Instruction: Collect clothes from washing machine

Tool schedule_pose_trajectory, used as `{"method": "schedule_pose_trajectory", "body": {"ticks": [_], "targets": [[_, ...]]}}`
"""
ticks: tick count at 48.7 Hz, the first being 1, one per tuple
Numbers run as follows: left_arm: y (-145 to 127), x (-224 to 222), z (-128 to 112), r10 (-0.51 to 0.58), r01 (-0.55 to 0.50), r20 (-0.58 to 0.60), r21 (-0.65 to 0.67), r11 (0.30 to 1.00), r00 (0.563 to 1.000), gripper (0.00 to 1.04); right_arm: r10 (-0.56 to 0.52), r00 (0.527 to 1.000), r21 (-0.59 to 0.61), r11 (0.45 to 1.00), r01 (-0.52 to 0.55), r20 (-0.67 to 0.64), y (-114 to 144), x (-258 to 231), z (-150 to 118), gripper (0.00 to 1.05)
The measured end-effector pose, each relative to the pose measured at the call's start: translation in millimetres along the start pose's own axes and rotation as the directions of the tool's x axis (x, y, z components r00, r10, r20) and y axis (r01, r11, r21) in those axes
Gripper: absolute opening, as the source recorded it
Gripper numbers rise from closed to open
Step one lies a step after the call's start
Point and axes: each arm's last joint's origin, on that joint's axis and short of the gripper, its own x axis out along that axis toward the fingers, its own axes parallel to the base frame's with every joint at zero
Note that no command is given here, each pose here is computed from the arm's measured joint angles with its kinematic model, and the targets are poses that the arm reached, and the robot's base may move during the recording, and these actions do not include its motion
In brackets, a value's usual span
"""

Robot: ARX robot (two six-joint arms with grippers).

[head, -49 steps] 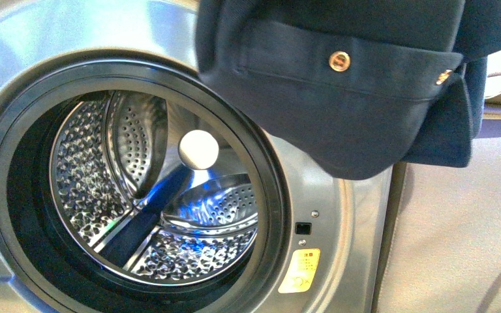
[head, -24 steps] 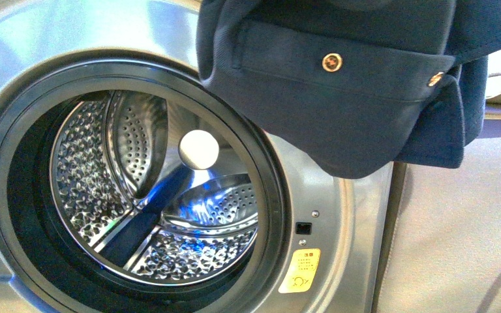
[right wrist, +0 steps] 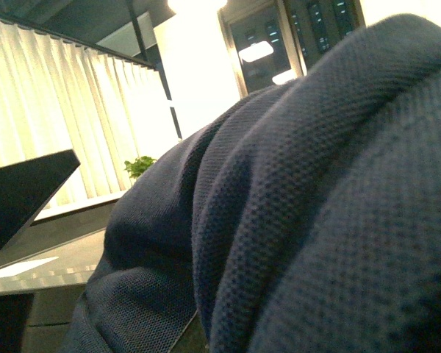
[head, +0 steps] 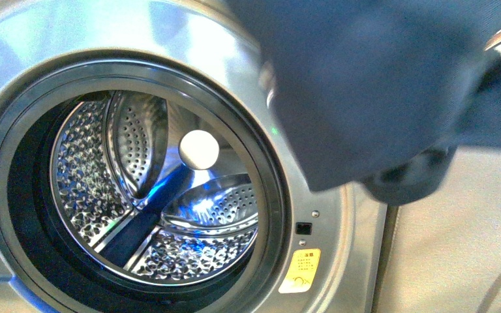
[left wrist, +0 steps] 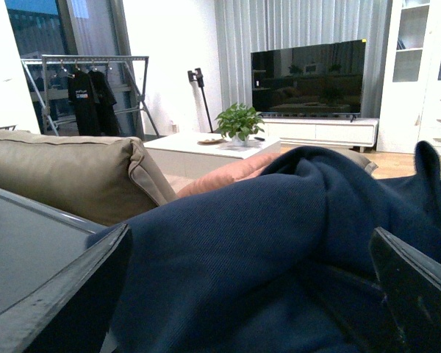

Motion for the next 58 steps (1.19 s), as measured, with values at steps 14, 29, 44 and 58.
{"method": "schedule_pose_trajectory", "body": {"ticks": [14,29,44,58], "targets": [[0,0,1,0.0,0.0,0.001,0.001,1.0,1.0,0.98,-0.046,0.999,-0.086,0.995,0.047,0.02,-58,-60,48,0.08],[0,0,1,0.0,0.0,0.001,0.001,1.0,1.0,0.98,-0.233,0.962,-0.154,0.965,0.212,-0.14,-142,-133,31,0.08],[0,0,1,0.0,0.0,0.001,0.001,1.0,1.0,0.98,-0.448,0.728,0.027,0.843,0.537,-0.519,-220,-217,-84,0.16],[0,0,1,0.0,0.0,0.001,0.001,1.0,1.0,0.98,-0.389,0.56,0.313,0.539,0.782,-0.731,-232,-270,-141,0.7]]}}
